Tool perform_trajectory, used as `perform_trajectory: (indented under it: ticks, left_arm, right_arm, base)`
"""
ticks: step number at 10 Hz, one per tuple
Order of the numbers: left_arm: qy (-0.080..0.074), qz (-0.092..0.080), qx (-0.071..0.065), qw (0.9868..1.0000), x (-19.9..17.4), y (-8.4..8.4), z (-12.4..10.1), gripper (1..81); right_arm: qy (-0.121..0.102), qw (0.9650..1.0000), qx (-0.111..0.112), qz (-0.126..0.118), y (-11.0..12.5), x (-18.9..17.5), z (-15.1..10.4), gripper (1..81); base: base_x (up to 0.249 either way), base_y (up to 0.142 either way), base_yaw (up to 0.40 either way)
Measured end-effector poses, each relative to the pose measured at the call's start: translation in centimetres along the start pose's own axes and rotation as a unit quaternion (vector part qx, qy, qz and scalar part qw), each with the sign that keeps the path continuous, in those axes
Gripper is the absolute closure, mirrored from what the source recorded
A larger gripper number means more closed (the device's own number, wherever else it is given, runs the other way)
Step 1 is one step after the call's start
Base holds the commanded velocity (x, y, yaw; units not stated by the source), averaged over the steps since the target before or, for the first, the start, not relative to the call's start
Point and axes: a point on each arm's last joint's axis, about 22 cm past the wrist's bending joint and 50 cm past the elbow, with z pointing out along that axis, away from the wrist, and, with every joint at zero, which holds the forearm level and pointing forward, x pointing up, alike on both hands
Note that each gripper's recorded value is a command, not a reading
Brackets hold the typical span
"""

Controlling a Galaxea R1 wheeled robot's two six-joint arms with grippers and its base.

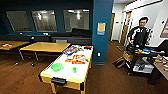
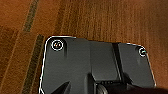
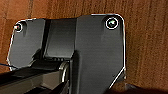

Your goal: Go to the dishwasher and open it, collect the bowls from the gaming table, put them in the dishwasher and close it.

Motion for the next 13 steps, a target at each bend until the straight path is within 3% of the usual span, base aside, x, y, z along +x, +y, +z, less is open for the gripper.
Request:
perform_trajectory:
  ticks: [13]
  left_arm:
    - [0.0, 0.0, -0.001, 1.0, -0.03, 0.19, 0.06, 1.0]
  right_arm:
    - [0.001, 1.0, 0.0, 0.0, -0.04, 0.07, 0.01, 1.0]
  base:
    - [0.073, 0.118, 0.0]
